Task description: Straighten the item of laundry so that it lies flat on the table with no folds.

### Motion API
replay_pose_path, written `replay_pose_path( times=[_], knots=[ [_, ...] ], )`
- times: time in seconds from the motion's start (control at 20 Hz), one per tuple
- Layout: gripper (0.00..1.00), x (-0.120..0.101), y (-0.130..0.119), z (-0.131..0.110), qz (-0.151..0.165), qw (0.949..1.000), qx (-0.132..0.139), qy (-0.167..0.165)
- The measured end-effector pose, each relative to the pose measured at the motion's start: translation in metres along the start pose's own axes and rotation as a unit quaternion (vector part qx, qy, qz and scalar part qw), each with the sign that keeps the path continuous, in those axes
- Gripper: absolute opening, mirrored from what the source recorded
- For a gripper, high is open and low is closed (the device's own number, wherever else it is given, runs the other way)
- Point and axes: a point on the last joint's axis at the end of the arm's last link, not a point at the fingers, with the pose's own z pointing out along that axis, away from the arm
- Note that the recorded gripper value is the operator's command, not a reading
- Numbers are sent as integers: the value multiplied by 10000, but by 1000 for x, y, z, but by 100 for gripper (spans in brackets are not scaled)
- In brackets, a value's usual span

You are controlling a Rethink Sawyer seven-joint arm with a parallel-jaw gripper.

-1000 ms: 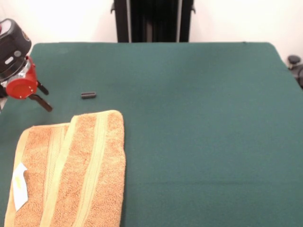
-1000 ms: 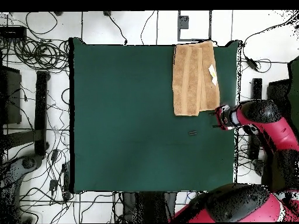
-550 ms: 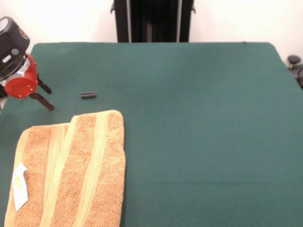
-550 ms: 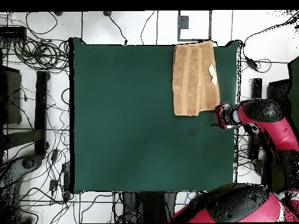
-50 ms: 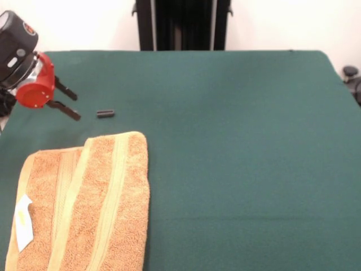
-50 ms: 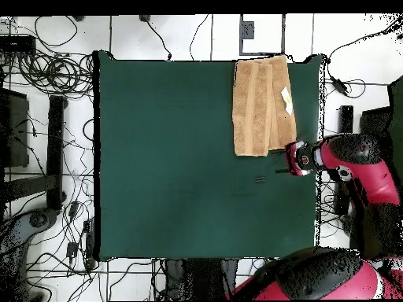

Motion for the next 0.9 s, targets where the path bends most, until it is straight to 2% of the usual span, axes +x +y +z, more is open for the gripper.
replay_pose_path(
  times=[0.4, 0.9],
  knots=[
    [100, 30, 12, 15, 81, 9982, -17, 587],
    [100, 72, 36, 49, 167, 9949, -87, 994]
  ],
)
